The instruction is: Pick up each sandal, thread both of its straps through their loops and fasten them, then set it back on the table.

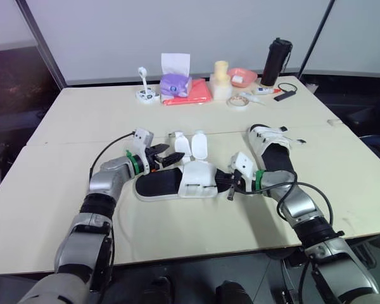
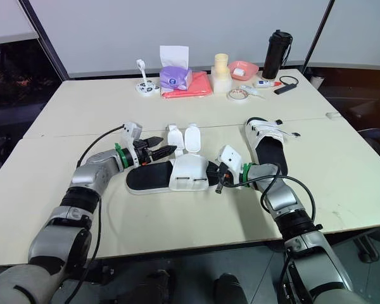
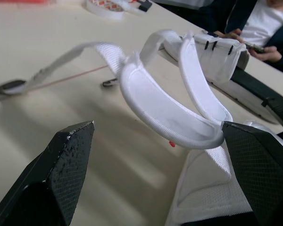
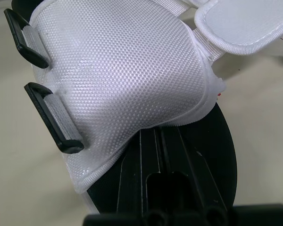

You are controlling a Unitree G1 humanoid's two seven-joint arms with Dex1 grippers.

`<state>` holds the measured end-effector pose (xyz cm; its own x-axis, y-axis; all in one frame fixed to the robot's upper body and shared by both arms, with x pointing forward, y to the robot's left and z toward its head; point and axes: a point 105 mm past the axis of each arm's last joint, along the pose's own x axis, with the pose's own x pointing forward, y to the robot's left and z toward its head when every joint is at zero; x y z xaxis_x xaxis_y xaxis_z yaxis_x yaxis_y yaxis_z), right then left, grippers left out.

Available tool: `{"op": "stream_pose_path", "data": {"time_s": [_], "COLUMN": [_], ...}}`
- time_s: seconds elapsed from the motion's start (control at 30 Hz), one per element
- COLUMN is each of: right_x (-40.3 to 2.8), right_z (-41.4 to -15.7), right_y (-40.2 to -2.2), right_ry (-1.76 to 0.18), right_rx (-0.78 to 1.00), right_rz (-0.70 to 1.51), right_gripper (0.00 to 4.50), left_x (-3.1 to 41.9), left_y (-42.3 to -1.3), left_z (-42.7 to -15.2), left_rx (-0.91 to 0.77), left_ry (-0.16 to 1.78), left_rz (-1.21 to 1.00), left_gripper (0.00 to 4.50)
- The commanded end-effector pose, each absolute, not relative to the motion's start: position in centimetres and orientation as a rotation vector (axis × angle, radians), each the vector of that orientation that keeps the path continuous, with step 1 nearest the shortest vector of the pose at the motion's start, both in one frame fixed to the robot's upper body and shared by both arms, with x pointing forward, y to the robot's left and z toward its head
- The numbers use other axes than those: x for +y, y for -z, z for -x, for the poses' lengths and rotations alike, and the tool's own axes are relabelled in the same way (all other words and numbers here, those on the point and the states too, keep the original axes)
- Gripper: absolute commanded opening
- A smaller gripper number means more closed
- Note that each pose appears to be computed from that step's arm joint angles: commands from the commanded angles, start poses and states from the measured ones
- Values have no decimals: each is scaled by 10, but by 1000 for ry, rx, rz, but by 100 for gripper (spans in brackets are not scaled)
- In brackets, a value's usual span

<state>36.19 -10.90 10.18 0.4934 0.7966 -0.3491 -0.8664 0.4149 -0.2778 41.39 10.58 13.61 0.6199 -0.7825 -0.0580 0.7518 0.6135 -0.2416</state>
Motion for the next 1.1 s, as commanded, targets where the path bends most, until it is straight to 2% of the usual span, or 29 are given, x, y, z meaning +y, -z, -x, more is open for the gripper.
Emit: {"op": "stream_pose_path", "data": {"time_s": [0.03, 0.27, 0.5, 0.8, 1.1], "right_x": [-109, -109, -107, -110, -109], "right_z": [-357, -354, -352, -352, -354], "right_y": [-84, -84, -85, -87, -90], "right_ry": [-1060, -1063, -1058, -1039, -1030], "right_rx": [249, 252, 249, 247, 238], "right_rz": [463, 486, 493, 502, 503], "right_gripper": [2, 2, 2, 2, 2], "left_x": [99, 78, 64, 61, 59], "left_y": [-152, -169, -199, -230, -253], "left_z": [-422, -430, -441, -446, -442], "left_rx": [175, 245, 191, 107, 60], "left_ry": [902, 944, 922, 938, 1016], "left_rz": [363, 729, 967, 1054, 1028], "left_gripper": [450, 450, 450, 450, 450]}}
